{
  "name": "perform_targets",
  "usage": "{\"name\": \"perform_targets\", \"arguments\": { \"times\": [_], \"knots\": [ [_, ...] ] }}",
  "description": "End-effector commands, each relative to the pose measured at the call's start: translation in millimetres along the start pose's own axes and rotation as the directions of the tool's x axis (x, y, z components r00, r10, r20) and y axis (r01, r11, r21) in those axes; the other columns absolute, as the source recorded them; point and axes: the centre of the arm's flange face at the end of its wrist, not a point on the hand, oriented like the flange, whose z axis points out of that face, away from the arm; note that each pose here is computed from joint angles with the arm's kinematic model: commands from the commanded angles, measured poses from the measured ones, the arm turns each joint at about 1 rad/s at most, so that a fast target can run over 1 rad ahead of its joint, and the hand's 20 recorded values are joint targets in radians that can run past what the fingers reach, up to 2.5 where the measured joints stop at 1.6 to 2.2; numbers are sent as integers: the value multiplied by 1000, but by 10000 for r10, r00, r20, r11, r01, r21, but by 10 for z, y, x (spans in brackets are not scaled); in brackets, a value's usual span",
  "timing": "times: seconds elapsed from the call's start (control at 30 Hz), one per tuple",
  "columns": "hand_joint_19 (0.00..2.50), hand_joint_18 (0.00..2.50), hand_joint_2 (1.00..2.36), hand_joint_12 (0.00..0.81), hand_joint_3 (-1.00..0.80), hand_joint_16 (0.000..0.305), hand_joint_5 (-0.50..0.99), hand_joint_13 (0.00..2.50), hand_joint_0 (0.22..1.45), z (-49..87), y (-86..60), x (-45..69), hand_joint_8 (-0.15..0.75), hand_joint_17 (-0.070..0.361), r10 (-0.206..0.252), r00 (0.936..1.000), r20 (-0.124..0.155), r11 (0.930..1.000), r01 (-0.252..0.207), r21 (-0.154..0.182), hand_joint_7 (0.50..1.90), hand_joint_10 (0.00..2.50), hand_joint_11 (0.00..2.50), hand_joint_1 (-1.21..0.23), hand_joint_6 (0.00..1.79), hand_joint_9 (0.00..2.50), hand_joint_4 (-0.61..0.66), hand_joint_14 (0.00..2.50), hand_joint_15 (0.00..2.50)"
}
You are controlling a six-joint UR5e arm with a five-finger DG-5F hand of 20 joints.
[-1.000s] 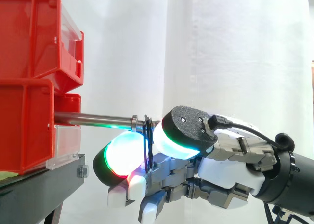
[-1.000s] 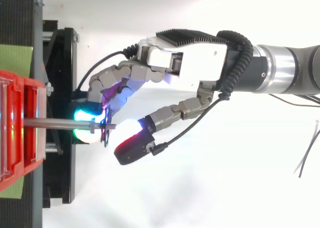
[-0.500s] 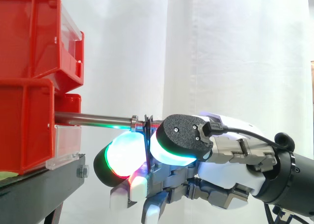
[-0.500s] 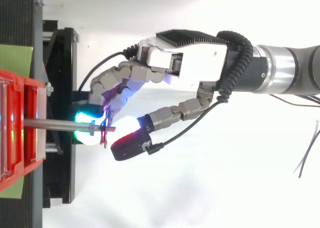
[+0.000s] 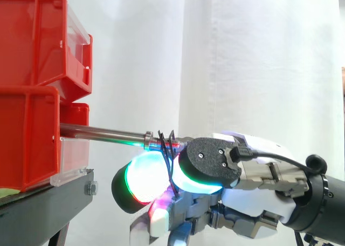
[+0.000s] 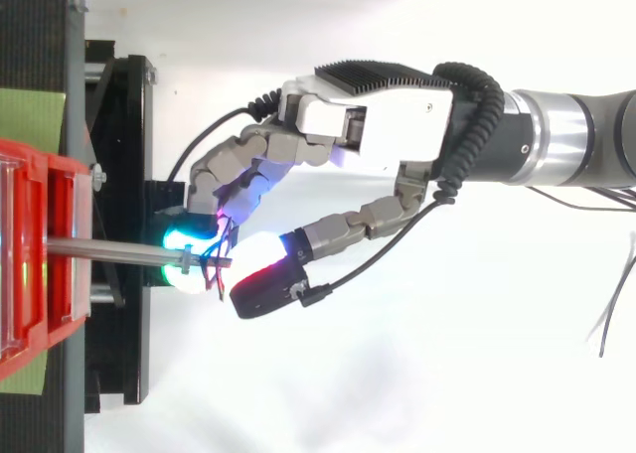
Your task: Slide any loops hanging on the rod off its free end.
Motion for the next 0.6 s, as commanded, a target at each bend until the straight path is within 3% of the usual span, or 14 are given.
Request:
{"name": "perform_targets", "arguments": {
  "times": [0.0,0.3,0.57],
  "knots": [
    [488,976,1000,380,35,57,-143,845,617,-52,-38,15,322,129,1,10000,-44,9999,-1,118,832,13,365,-754,920,992,-51,9,228],
    [485,977,1019,383,20,58,-142,848,614,-66,-49,19,325,130,19,10000,-46,9999,-18,166,841,11,358,-755,918,1004,-40,7,218],
    [492,977,1032,386,15,58,-141,845,610,-99,13,-15,324,131,55,9998,-196,9985,-44,552,837,11,357,-753,916,1005,-33,7,215]
  ]
}}
